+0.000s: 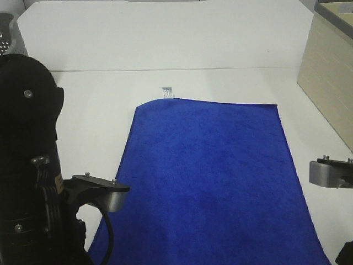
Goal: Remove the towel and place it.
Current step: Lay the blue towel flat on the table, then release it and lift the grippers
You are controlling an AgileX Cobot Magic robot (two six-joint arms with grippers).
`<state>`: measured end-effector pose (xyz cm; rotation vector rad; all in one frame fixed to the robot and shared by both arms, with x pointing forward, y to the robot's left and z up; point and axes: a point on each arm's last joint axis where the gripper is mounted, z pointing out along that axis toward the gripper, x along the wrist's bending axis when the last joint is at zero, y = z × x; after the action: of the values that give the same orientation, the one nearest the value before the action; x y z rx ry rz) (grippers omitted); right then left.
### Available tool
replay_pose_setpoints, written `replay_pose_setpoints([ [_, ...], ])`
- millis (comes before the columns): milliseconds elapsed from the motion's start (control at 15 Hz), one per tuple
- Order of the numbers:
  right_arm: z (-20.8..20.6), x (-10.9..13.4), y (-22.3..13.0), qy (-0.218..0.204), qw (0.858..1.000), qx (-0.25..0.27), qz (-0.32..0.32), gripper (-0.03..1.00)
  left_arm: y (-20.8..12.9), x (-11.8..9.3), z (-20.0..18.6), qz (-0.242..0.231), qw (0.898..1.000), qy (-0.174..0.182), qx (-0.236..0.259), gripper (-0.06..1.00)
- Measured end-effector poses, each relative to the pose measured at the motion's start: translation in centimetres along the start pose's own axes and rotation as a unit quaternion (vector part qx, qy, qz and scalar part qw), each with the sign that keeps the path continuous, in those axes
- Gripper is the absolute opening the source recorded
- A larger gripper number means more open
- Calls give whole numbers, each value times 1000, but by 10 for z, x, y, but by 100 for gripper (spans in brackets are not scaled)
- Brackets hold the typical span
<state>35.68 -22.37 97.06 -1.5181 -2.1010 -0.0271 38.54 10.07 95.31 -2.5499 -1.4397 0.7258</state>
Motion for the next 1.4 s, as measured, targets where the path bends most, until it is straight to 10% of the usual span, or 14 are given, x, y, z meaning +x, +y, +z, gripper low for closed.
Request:
replay_pose_setpoints([
  [1000,26,-18,29,-8,998,55,34,32,74,2,34,26,998,12,63,0],
  [1400,26,-18,29,-9,998,54,33,49,79,-2,28,18,998,6,51,57],
])
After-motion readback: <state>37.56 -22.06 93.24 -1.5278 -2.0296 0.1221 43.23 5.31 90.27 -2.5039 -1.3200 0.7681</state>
